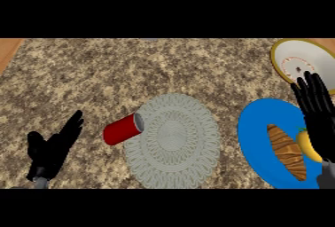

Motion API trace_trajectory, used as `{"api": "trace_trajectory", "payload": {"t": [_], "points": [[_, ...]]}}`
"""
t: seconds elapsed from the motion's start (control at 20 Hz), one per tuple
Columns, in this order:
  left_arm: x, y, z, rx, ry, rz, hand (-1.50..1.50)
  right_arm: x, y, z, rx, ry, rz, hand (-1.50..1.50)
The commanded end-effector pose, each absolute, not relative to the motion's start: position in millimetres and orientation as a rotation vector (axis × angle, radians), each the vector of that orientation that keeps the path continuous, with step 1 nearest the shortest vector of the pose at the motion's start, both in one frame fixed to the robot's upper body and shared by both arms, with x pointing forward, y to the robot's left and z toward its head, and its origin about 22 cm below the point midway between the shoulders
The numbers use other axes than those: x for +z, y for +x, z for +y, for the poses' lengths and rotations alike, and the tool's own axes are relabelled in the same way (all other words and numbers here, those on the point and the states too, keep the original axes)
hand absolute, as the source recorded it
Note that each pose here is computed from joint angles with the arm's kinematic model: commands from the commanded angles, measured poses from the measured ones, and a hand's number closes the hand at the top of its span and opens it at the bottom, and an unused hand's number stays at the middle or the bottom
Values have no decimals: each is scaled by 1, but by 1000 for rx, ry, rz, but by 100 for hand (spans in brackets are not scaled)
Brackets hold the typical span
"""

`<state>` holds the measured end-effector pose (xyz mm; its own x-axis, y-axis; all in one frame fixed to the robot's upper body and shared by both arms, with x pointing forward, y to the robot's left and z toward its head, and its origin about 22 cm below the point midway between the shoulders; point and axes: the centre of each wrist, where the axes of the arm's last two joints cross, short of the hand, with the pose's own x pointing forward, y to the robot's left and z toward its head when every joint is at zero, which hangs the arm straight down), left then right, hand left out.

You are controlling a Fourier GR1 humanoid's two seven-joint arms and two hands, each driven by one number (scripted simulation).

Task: Pick the croissant from the plate and place it in the bowl

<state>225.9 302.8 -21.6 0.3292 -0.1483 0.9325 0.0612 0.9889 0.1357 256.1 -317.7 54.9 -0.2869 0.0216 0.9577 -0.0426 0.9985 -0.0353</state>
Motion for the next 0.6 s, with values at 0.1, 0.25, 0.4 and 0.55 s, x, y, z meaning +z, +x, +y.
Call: {"api": "trace_trajectory", "payload": {"t": [0.1,0.25,0.4,0.55], "points": [[18,258,304,-188,212,-1454,0,61,271,-325,297,466,-1801,150],[64,282,303,-228,285,-1663,0,62,276,-303,479,754,-1726,150],[79,293,291,-187,302,-1700,0,64,288,-407,297,356,-1811,-150],[73,288,288,-209,318,-1679,0,70,292,-418,399,642,-1842,-150]]}}
